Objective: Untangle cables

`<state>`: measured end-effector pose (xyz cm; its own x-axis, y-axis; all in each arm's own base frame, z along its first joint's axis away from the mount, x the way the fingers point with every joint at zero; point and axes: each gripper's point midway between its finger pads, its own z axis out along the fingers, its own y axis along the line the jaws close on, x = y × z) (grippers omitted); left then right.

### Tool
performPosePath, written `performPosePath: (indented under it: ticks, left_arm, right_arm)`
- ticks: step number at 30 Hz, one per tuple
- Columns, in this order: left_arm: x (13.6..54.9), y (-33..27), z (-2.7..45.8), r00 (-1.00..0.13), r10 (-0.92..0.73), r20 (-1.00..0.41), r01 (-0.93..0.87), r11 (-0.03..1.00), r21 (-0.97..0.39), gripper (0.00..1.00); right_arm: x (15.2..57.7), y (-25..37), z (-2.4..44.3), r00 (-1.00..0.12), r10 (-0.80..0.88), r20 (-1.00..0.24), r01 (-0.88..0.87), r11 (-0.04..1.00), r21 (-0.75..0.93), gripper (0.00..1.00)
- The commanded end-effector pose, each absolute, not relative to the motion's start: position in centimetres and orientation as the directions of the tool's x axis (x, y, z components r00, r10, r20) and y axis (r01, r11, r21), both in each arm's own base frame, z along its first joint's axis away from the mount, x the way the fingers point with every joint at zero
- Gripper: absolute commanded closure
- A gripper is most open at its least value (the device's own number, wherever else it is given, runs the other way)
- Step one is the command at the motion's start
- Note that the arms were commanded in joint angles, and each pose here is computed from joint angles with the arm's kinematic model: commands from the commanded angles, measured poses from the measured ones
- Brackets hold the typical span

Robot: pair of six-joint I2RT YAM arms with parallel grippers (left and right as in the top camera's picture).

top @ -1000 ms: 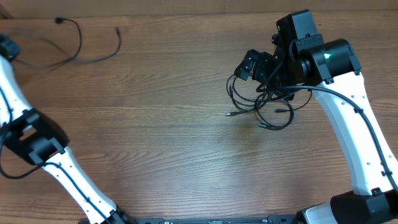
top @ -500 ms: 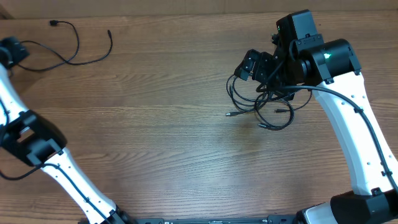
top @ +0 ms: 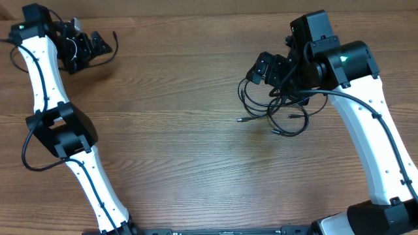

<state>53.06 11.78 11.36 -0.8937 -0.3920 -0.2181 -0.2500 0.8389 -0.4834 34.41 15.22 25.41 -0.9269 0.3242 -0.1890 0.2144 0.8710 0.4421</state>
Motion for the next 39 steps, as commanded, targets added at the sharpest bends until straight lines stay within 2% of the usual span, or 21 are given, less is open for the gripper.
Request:
performPosePath:
  ticks: [1, 6, 11, 16, 24, 30, 39]
  left_arm:
    - [51.1, 8.9, 22.6, -0.864, -0.337, -0.375, -0.114, 0.856, -0.505, 0.00]
    - [48.1, 4.4, 27.8, -0.871, -0.279, -0.404, -0.041, 0.861, -0.507, 0.00]
    - [45.4, -0.3, 30.8, -0.886, -0.191, -0.424, 0.041, 0.877, -0.479, 0.00]
    - [44.0, -4.3, 30.5, -0.913, -0.095, -0.396, 0.088, 0.903, -0.421, 0.00]
    - [43.0, -10.2, 30.4, -0.921, 0.021, -0.389, 0.198, 0.885, -0.421, 0.00]
    - [41.7, -10.9, 32.5, -0.906, 0.018, -0.424, 0.220, 0.874, -0.434, 0.00]
    - [36.5, -10.3, 36.0, -0.882, 0.018, -0.470, 0.237, 0.879, -0.413, 0.00]
  right_arm:
    - [34.4, 15.0, 25.8, -0.921, 0.328, -0.209, 0.210, 0.872, 0.442, 0.00]
    - [34.4, 15.0, 25.8, -0.921, 0.328, -0.209, 0.210, 0.872, 0.442, 0.00]
    - [34.4, 15.0, 25.8, -0.921, 0.328, -0.209, 0.210, 0.872, 0.442, 0.00]
    - [34.4, 15.0, 25.8, -0.921, 0.328, -0.209, 0.210, 0.872, 0.442, 0.00]
    - [34.4, 15.0, 25.8, -0.921, 0.328, -0.209, 0.210, 0.872, 0.442, 0.00]
    - [34.4, 15.0, 25.8, -0.921, 0.328, -0.208, 0.210, 0.872, 0.443, 0.00]
    - [34.5, 14.9, 25.8, -0.921, 0.329, -0.211, 0.211, 0.873, 0.440, 0.00]
